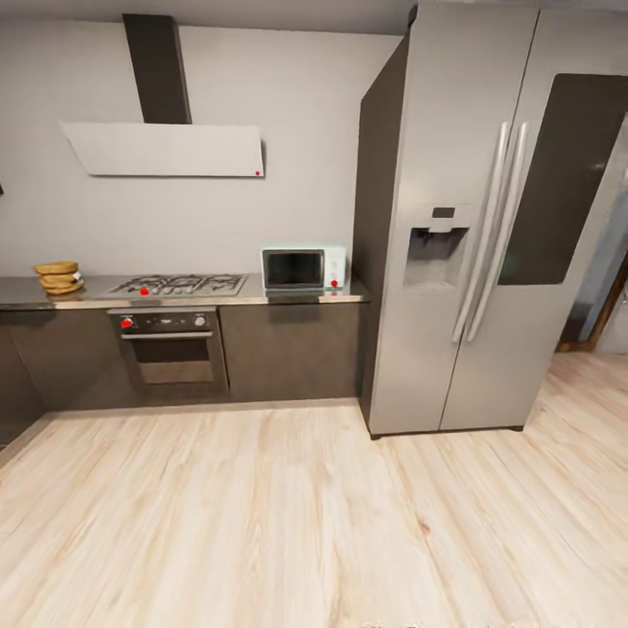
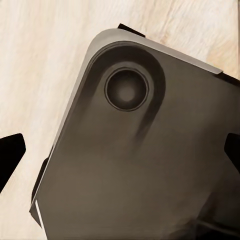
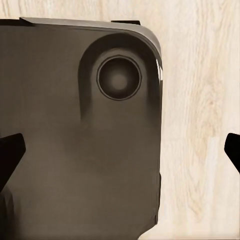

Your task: In the kitchen, take the popcorn bag from the countertop, put it into the microwave, and heat it until the popcorn is cooked so the cooked popcorn ends up inside the bag.

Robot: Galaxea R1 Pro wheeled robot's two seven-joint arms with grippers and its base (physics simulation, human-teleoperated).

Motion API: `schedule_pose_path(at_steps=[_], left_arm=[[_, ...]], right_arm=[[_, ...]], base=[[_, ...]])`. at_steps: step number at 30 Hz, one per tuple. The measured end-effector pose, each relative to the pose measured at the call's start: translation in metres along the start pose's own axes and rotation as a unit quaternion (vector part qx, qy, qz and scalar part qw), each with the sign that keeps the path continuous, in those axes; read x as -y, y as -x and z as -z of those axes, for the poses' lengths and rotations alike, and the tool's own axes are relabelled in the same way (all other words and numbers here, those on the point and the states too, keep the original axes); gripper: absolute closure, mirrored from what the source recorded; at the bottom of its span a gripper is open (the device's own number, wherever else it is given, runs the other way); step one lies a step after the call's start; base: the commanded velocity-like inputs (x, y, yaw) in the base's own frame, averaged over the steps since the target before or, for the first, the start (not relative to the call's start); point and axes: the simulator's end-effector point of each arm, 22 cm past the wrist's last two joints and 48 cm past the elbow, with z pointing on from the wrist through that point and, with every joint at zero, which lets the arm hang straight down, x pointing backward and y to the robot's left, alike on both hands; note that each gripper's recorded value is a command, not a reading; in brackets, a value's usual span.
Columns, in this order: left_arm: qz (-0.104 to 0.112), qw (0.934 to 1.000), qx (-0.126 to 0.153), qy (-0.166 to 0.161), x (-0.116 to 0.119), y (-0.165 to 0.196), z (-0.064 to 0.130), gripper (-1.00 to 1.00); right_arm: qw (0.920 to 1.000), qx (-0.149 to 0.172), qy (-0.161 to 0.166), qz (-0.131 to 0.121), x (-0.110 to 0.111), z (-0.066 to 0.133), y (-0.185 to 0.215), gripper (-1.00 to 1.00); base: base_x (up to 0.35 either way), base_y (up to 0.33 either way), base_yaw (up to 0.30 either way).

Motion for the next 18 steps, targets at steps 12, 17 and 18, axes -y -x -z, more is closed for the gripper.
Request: schedule_pose_path(at_steps=[12, 17, 18], left_arm=[[0.001, 1.0, -0.001, 0.0, -0.0001, -0.0007, 0.0, -1.0], [0.001, 1.0, -0.004, 0.0, -0.0002, -0.002, 0.0, -1.0], [0.001, 1.0, -0.005, 0.0, -0.0003, -0.0024, 0.0001, -1.0]], right_arm=[[1.0, 0.0, 0.001, 0.004, -0.0009, 0.0, 0.0001, -1.0], [1.0, 0.0, 0.002, 0.006, -0.0016, 0.0, 0.0001, -1.0], [1.0, 0.0, 0.002, 0.006, -0.0016, 0.0, 0.0001, -1.0]], base=[[0.0, 0.0, -0.085], [0.008, 0.0, 0.0], [0.105, 0.0, 0.0]])
